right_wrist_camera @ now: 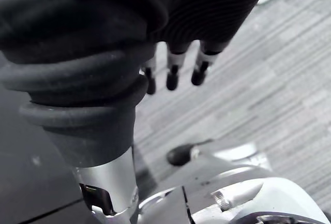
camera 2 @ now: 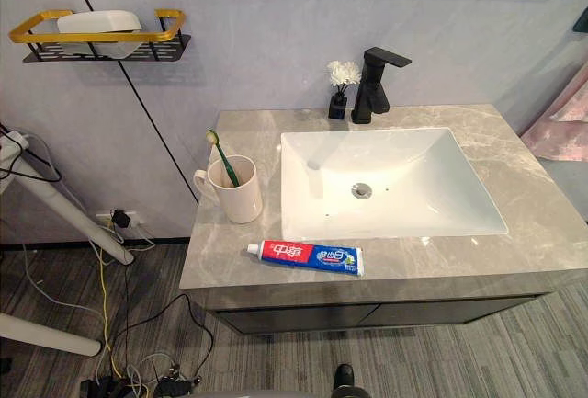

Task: Organize washtable

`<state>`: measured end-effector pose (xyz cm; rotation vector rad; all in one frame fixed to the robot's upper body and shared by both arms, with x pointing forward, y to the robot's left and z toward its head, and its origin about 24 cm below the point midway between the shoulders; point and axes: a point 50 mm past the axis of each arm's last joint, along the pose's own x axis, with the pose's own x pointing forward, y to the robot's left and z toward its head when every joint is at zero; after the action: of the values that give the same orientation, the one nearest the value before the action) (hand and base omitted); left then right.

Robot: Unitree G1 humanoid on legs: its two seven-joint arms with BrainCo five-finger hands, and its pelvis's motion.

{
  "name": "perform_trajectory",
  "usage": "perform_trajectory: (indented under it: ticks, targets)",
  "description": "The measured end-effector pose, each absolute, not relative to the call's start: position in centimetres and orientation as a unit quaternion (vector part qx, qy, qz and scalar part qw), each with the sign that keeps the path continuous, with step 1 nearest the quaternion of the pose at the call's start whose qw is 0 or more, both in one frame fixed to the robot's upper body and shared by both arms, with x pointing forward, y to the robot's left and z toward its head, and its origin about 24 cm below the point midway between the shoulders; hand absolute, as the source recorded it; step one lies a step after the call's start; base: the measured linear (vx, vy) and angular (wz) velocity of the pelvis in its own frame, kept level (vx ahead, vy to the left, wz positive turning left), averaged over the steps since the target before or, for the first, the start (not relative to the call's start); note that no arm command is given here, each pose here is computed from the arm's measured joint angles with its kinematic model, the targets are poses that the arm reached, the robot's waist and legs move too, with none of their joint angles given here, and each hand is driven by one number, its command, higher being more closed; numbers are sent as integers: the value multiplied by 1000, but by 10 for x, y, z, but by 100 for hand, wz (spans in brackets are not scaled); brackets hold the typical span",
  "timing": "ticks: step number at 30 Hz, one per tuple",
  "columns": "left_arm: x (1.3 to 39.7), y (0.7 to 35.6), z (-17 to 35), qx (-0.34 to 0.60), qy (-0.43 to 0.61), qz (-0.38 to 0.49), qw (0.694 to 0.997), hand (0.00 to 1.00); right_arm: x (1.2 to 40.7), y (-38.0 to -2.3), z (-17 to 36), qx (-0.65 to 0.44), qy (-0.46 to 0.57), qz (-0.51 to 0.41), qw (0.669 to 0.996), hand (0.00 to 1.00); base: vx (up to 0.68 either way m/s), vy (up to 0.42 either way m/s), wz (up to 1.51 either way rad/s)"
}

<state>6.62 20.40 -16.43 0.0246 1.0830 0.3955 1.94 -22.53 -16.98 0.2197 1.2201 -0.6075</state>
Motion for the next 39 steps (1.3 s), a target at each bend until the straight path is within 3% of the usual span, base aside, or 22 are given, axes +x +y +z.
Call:
perform_trajectory:
  ticks: [18,22,26,29,31,34,37,39]
  targets:
    - [53,209,-166,7,526,204,826,0,23,-226,-169,79,564,-274,775,0,-9,6,9]
    - [35,214,-168,-30,540,249,803,0,22,-227,-169,81,564,-279,773,0,1,17,13]
    - [0,252,-160,-95,521,407,744,0,19,-229,-170,93,571,-293,761,0,35,-3,39]
    - [-16,302,-140,-110,454,539,701,0,24,-234,-169,95,562,-302,764,0,23,-1,55]
    - [-14,340,-118,-88,392,594,697,0,27,-236,-168,93,559,-303,766,0,-14,0,41]
    - [19,398,-52,8,245,640,728,0,33,-240,-167,83,553,-299,773,0,-47,-6,51]
    - [62,410,32,110,61,638,760,0,34,-237,-167,84,549,-298,776,0,-60,-11,55]
    - [76,399,75,171,-29,633,754,0,33,-237,-166,81,545,-298,779,0,-60,5,41]
